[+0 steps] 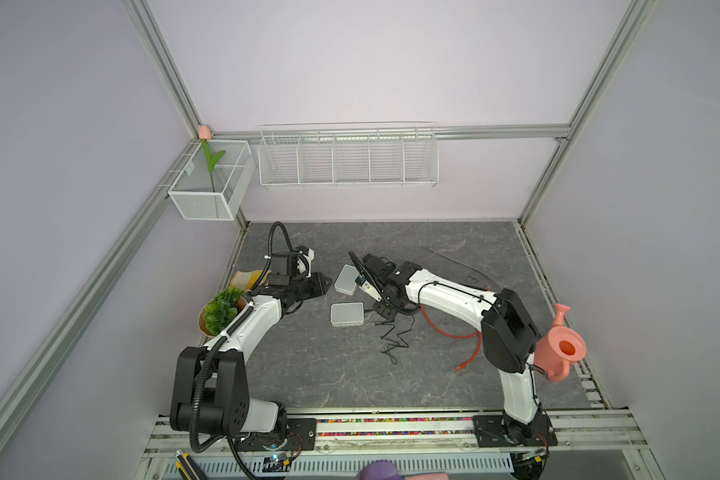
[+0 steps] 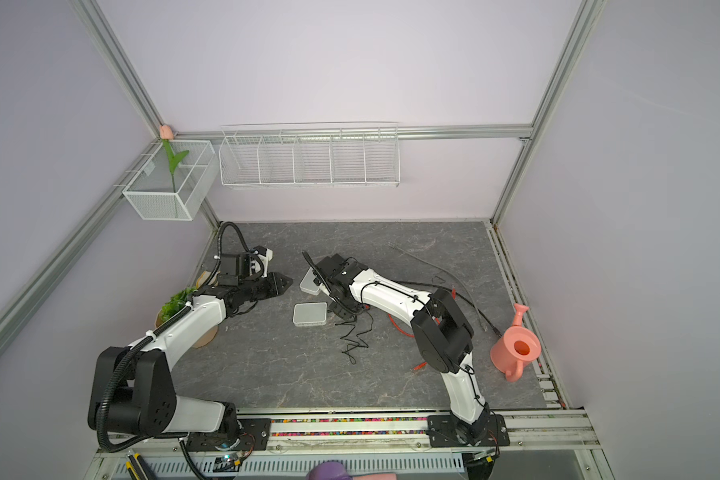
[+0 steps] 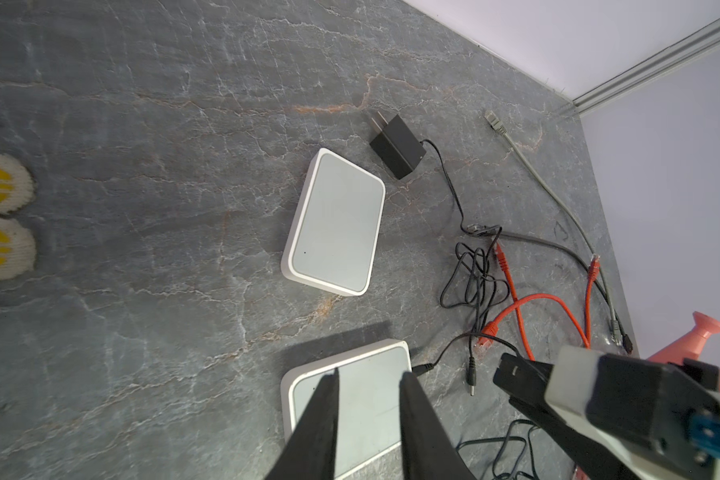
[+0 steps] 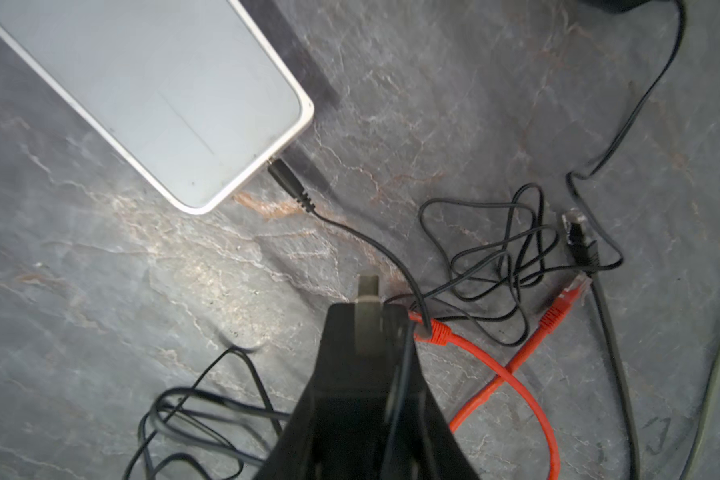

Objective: Insert the plug into the switch port

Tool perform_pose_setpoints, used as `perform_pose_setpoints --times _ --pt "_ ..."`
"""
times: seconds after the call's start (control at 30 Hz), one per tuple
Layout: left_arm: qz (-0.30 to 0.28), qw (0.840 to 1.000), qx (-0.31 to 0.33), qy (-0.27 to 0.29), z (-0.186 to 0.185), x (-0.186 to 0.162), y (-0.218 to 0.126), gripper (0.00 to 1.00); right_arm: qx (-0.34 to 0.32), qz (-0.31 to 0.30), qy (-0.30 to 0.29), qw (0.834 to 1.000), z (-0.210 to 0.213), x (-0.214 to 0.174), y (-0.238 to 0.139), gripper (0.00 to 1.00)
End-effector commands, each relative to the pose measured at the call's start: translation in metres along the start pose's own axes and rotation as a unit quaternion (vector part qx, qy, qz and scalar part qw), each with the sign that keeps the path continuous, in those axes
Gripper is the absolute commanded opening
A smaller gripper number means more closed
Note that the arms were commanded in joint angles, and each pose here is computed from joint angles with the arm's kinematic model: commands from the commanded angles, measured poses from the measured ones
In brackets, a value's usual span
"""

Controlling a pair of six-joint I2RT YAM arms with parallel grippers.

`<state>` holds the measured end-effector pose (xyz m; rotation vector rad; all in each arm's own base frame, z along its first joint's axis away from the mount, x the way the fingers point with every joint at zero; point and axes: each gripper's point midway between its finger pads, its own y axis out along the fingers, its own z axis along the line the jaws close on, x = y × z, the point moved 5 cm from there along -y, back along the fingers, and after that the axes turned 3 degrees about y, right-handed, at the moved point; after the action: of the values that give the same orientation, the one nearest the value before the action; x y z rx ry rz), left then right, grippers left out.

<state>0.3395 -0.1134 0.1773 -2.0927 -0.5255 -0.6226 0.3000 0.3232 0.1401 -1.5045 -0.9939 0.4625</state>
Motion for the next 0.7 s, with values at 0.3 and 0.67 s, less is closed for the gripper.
perform_pose_setpoints --times 0.3,0.67 --pt "-0.025 1.000 0.004 -0.006 -0.003 0.008 -0.011 0.28 -0.015 -0.031 -0.035 0.999 0.002 0.016 -0.035 0.19" --pt "-0.030 1.000 0.001 -0.006 -0.006 0.011 -0.014 0.28 -0.019 -0.059 -0.041 0.997 0.004 0.022 -0.051 0.20"
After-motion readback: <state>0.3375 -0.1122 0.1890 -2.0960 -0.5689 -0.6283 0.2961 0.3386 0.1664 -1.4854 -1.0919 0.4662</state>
